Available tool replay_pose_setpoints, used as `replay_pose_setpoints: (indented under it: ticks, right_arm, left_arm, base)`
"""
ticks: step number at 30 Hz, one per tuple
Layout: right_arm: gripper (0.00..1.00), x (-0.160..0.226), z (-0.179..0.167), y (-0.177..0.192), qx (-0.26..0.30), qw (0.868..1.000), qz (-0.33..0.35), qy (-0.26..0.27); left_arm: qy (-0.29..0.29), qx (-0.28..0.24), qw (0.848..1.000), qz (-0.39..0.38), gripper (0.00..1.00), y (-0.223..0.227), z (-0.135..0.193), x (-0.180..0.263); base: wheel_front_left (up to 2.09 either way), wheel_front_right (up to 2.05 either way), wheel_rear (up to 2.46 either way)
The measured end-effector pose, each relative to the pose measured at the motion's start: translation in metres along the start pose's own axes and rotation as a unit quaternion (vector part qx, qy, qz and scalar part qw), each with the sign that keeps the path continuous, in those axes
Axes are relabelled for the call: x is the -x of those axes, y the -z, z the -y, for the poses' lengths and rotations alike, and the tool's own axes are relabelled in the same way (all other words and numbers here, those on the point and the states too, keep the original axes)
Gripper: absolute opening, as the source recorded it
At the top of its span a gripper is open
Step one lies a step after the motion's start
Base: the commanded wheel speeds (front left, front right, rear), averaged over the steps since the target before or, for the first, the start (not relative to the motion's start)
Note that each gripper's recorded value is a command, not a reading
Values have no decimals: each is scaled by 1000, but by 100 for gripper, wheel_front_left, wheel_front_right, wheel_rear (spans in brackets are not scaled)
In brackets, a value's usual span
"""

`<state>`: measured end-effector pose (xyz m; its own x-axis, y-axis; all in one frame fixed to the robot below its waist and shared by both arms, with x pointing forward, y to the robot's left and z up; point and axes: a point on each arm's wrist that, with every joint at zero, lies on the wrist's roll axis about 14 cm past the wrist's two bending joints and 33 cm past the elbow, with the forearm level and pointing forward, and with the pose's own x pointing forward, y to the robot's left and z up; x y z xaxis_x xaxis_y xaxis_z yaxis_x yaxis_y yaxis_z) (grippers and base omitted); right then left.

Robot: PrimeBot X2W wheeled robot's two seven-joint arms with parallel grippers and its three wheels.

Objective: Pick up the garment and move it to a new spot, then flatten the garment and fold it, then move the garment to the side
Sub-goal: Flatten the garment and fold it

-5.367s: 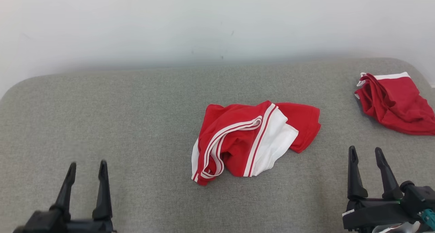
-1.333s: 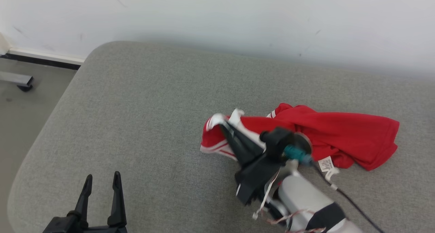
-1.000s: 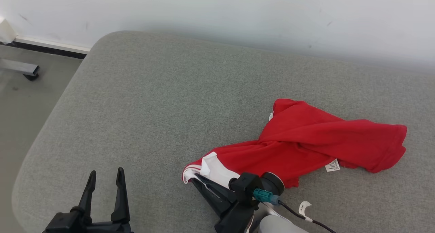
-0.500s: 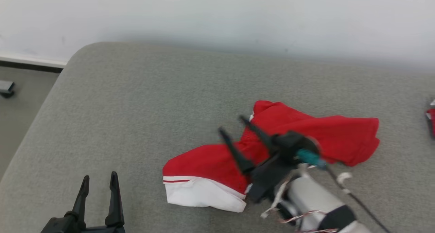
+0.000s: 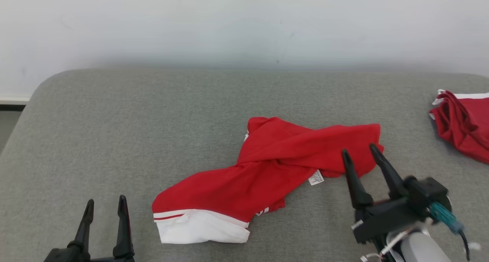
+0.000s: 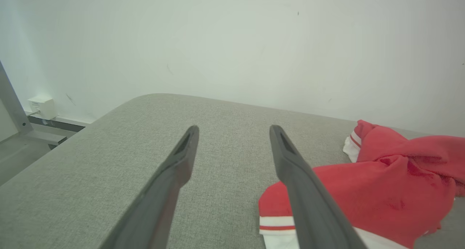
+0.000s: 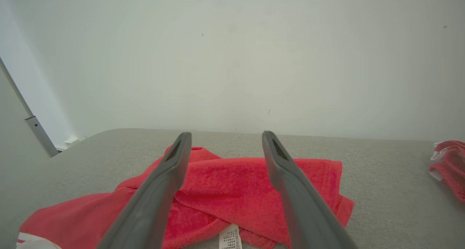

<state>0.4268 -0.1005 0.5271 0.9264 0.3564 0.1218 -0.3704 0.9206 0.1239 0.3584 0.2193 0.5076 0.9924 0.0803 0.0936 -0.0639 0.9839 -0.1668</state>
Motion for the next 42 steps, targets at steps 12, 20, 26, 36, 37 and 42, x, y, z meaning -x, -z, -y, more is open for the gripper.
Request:
replay_pose_setpoints:
  ticks: [12, 20, 26, 36, 37, 42]
  right_arm:
    - [100, 72, 50, 14, -18, 992, -11, 121]
    - [100, 86, 54, 11, -14, 991, -8, 135]
    - [100, 88, 55, 12, -14, 990, -12, 138]
    - [100, 73, 62, 13, 8, 992, -25, 124]
    - [100, 70, 63, 12, 11, 992, -26, 121]
    - [100, 45, 70, 12, 33, 993, -44, 102]
  left_arm:
    - [20, -8, 1000, -1, 100, 1, 11, -1]
    - [48, -27, 999, 1, 100, -2, 23, 4]
    - [55, -32, 998, -2, 100, -2, 21, 9]
    - [68, -31, 997, -5, 100, -1, 25, 13]
    - [68, -30, 997, -6, 100, -1, 26, 13]
    - [66, -30, 997, -8, 100, 1, 24, 11]
  base:
    - [0, 0, 0]
    - [0, 0, 0]
    - [0, 0, 0]
    - [0, 0, 0]
    - [0, 0, 0]
    - [0, 0, 0]
